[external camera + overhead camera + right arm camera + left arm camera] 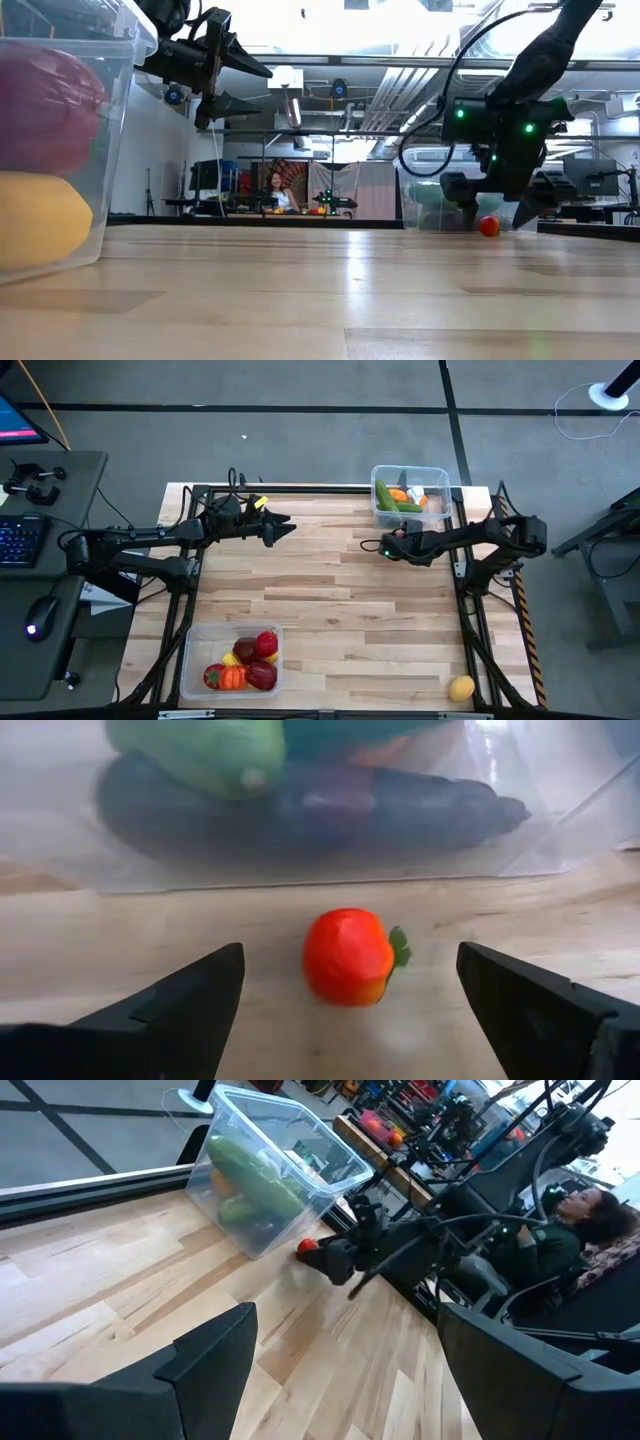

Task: Sort produce into baskets
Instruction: Put the orange tomato into the bottom transparent bin

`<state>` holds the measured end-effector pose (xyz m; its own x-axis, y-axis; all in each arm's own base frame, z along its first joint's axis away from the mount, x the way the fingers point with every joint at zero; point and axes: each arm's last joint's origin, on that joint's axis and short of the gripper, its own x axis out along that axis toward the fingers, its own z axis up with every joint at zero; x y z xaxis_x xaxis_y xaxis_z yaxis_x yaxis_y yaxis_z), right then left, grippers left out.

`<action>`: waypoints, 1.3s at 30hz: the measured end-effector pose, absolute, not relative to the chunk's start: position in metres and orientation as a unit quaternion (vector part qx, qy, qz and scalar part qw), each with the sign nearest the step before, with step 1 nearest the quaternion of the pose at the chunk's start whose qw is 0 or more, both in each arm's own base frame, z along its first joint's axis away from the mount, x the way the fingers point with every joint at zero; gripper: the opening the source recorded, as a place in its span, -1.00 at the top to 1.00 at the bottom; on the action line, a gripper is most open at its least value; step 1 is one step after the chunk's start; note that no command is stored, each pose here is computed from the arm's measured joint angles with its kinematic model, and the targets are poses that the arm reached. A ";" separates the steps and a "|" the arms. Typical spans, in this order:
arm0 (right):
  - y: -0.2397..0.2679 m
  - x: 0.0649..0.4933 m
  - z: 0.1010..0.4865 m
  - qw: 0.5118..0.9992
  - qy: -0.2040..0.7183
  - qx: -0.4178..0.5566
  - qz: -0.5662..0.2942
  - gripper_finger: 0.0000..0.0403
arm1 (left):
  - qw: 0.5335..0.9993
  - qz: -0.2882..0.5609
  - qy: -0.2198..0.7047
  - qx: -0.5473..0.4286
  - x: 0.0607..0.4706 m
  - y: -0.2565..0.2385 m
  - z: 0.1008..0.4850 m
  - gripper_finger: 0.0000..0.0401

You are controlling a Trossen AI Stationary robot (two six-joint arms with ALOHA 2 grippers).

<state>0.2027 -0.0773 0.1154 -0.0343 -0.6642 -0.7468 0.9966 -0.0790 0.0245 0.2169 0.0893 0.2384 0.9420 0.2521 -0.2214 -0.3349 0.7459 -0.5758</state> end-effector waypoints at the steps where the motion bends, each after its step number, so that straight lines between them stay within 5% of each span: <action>1: -0.079 0.203 0.113 0.619 0.271 0.309 -0.670 -0.78 | 0.932 0.158 0.065 -0.320 0.217 0.089 0.238 -0.50; 9: -0.085 0.206 0.100 0.603 0.268 0.316 -0.682 -0.47 | 0.932 0.158 0.065 -0.321 0.217 0.089 0.238 -0.50; 23: -0.078 0.207 0.102 0.619 0.295 0.300 -0.664 0.61 | 0.932 0.158 0.065 -0.321 0.217 0.089 0.238 -0.50; 32: -0.015 0.213 0.140 0.739 0.399 0.330 -0.431 0.58 | 0.931 0.148 0.067 -0.328 0.219 0.085 0.238 -0.50; 39: 0.026 0.223 0.217 0.879 0.277 0.331 -0.201 0.59 | 0.931 0.146 0.068 -0.328 0.219 0.083 0.238 -0.50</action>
<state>0.2229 0.0257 0.2166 0.7661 -0.1708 -0.6196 0.5371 0.6997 0.4712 0.2191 0.0835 0.2382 0.9482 0.2267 -0.2227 -0.3162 0.7424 -0.5906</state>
